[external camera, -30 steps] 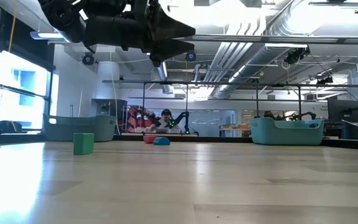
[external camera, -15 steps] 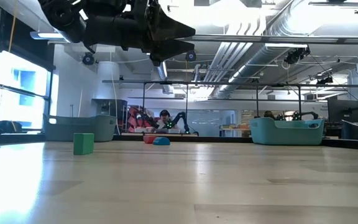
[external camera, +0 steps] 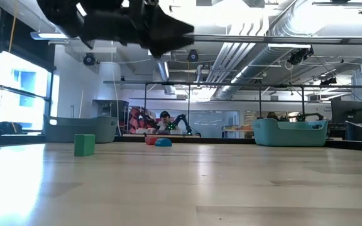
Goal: Sort blocks by size
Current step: Put the green half-circle block into the yellow bin
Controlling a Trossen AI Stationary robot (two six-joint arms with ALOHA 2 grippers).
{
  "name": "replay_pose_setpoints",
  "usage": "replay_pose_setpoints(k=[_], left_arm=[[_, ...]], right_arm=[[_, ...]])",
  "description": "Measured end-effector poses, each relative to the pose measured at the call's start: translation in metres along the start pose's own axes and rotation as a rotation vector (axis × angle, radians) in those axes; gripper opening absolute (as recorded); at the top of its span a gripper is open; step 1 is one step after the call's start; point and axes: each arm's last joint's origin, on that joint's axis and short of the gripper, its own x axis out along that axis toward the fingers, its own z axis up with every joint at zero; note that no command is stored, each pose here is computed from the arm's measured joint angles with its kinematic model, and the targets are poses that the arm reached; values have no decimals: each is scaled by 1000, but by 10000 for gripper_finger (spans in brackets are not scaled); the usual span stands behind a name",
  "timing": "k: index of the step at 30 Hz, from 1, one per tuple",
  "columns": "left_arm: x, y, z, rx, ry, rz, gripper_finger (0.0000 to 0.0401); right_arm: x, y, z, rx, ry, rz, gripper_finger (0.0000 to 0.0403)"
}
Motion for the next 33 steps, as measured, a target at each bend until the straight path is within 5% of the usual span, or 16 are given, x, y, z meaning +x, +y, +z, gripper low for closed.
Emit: replay_pose_setpoints(k=[4,11,17,20,24,28,33], left_arm=[[-17,-5,17,71,24,18,234],[-50,-38,37,244,127,3,234],[-68,-73,32,253,282,249,234],[-75,-86,23,145,352,334,234],[-80,-98,6,-196,410,435,234],[-77,-105,-23,-526,476,617,230],[-62,-123,-53,-652,585,601,219]], right_arm=[[-12,6,30,-259,-380,0,227],[7,28,96,-757,-792,-86,227],[32,31,157,-979,-1108,-72,227],[39,22,183,-986,-1269,9,227],[48,6,207,-948,-1378,159,227],[64,-7,218,-895,-1311,242,227],[83,-13,223,-883,-1232,232,227]])
